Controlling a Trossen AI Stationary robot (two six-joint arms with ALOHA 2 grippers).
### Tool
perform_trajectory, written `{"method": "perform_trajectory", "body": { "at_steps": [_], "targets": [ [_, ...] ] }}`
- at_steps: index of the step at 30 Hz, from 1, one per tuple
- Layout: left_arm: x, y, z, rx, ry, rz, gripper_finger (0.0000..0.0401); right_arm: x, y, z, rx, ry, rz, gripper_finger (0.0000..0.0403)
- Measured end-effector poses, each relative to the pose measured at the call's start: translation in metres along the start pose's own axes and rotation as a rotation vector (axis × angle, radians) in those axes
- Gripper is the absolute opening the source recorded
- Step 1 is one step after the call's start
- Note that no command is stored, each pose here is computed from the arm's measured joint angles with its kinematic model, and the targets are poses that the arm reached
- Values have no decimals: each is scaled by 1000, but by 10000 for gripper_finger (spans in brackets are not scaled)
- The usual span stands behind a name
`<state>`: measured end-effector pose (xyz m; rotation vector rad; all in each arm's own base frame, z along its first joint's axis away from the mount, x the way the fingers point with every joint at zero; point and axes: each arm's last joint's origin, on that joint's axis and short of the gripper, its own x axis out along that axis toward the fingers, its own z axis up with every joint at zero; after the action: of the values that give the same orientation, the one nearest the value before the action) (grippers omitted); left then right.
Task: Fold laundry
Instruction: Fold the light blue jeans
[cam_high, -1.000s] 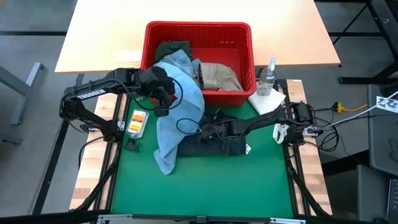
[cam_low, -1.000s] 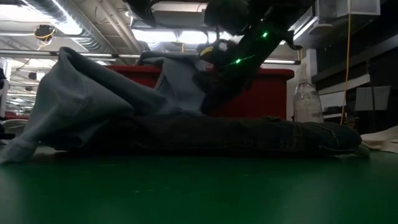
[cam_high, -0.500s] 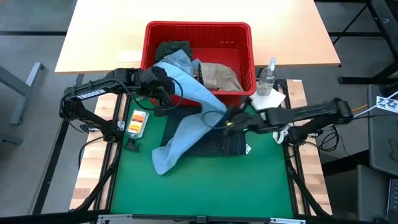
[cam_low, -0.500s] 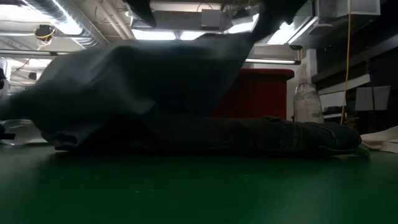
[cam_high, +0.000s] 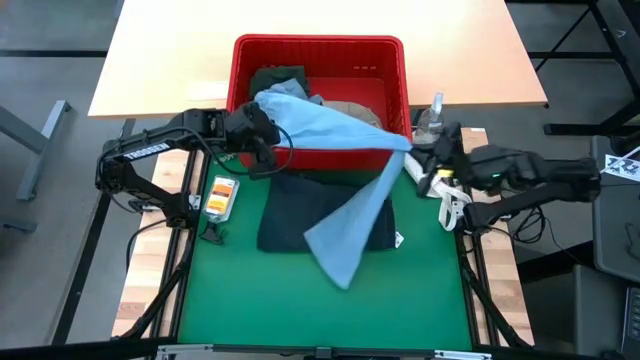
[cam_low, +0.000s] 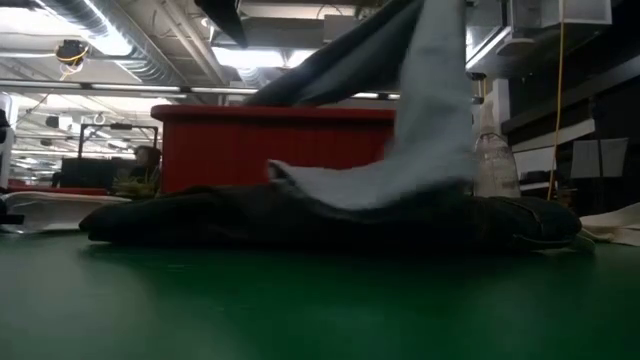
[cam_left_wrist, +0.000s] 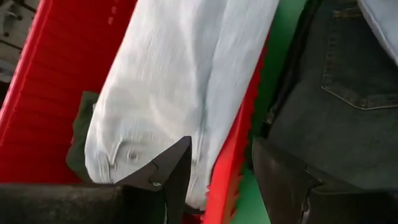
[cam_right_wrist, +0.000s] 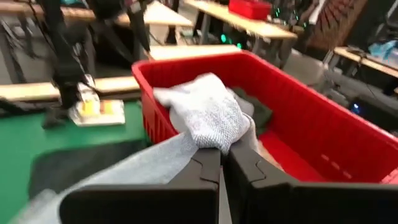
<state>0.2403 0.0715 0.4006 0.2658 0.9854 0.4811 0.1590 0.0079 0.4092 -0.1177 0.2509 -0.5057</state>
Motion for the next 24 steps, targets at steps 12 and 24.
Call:
{"method": "perform_trajectory", "body": {
  "at_steps": [12, 24],
  "targets": [
    [22, -4, -7, -21, 19, -59, 164, -19, -14, 5, -17, -79, 26, 3],
    [70, -16, -19, 19, -11, 45, 164, -18, -12, 5, -32, -78, 60, 4]
  ]
}}
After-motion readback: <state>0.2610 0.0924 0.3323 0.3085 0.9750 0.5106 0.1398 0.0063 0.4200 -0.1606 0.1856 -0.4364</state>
